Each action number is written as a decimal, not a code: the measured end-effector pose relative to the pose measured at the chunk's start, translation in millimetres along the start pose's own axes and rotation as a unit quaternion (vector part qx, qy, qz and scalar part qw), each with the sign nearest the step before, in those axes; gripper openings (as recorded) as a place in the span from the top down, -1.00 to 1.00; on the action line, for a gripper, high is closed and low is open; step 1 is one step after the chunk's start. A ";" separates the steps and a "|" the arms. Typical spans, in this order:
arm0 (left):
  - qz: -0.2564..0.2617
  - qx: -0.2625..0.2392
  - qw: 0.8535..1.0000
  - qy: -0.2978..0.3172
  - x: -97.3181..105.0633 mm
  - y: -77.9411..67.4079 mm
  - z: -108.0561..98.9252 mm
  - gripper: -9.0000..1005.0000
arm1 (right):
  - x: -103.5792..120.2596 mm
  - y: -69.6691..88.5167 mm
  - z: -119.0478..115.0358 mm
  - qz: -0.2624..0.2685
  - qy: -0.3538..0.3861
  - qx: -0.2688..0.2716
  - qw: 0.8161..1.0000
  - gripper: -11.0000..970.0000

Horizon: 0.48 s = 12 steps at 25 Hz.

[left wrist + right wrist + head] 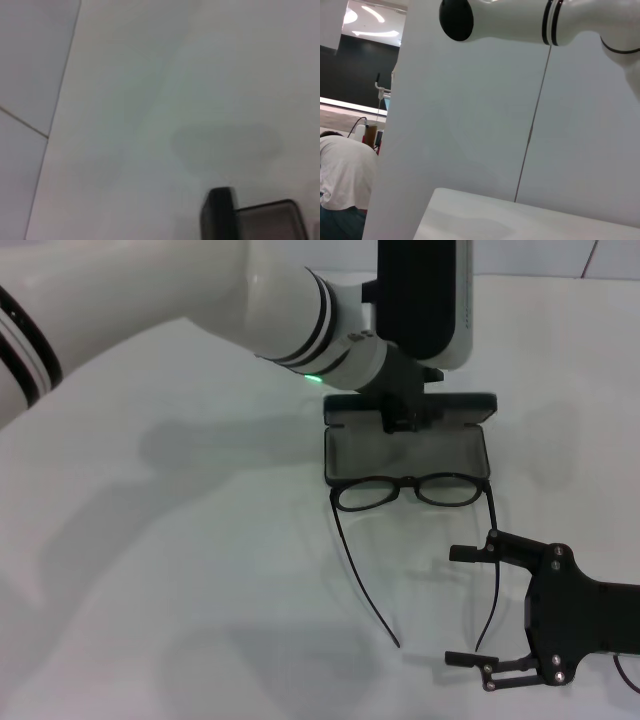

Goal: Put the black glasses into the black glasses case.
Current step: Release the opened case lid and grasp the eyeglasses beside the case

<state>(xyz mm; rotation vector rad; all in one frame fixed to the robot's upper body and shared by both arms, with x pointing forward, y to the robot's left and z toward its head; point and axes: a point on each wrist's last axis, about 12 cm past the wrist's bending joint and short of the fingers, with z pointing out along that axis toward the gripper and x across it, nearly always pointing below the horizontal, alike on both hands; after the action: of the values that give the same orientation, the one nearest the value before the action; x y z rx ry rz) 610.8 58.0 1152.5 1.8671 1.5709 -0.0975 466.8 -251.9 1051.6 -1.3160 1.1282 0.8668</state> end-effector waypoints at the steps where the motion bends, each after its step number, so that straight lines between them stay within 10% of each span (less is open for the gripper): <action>1: 0.000 -0.001 1.000 0.000 -0.6 -0.2 -0.3 0.47 | 0.0 0.0 0.0 0.000 0.000 0.000 1.000 -0.79; 12: -0.066 -0.071 0.990 -0.107 -1.1 -9.9 -25.8 -0.19 | -9.1 -26.7 -11.2 0.000 -0.003 0.062 0.998 -0.79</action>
<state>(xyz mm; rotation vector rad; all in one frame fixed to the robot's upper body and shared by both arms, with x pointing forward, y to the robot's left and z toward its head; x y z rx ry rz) 592.4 71.2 1168.3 1.5872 1.5097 -0.2298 488.4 -264.6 1068.8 -1.2107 1.1578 0.7883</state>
